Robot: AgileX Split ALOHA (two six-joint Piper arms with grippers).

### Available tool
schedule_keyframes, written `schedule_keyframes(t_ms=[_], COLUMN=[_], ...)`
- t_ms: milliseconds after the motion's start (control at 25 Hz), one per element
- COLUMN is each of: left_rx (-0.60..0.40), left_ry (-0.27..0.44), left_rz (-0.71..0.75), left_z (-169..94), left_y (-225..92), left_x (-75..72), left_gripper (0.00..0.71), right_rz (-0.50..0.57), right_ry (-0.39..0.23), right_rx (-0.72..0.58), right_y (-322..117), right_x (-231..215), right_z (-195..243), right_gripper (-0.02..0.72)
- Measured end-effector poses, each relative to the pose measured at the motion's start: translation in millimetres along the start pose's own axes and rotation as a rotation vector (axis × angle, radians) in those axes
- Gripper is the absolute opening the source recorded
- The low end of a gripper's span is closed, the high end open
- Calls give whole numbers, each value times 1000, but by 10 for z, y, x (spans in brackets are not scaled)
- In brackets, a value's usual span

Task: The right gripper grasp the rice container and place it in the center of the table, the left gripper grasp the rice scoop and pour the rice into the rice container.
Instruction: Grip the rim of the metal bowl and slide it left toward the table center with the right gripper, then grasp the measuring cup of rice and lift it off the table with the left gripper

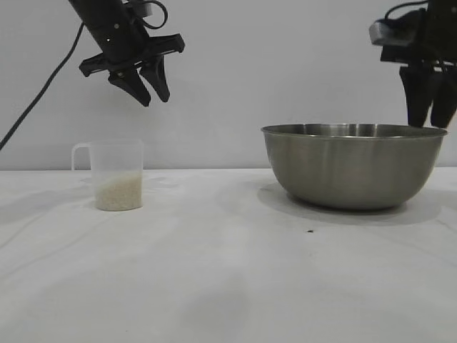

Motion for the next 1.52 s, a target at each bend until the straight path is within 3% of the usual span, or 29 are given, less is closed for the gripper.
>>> schedule_keyframes(t_ms=[40,640,680,720,800,880,960,1080,1120,1320,1360,1520], left_rx=[10,20,19,17,11,1,-13,-30,-32,-26,-22,-27], left_ry=[-2,17,17,17,18,22,28,34,34,33,32,40], left_rz=[0,44,44,45,44,40,27,27,27,32,33,45], left_z=[0,-115,-125,-137,-170,-218,-285,-373,-384,-423,-442,-545], left_y=[-10,31,36,43,63,91,129,178,183,192,195,202], left_x=[-2,-7,-10,-12,-8,16,50,54,52,42,37,23], left_gripper=[221,221,221,221,221,221,221,221,221,221,221,221], right_rz=[-3,-235,-239,-240,-238,-223,-201,-178,-186,-272,-281,-310], right_ry=[4,15,14,11,7,11,35,83,99,199,201,135], right_rx=[0,68,78,88,79,35,-40,-145,-194,-395,-423,-576], right_y=[5,-8,-23,-38,-51,-55,-75,-172,-224,-757,-921,-1553], right_x=[26,1040,1053,1046,1032,993,974,998,1028,1228,1247,1251], right_z=[6,233,249,266,210,22,-281,-711,-847,-1165,-1196,-1282], right_gripper=[0,0,53,53,177,295,365,357,398,383,332,330])
Point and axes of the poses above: a point on each arm's last joint axis where the gripper is mounted, z pointing out along that axis toward the gripper, x along the wrist's bending axis when the last joint is at zero, y = z × x, the point moved 1 cm from there along z, pointing out along that axis toward the gripper, and after that the axes turned 2 degrees about z, right-handed, at the moved point
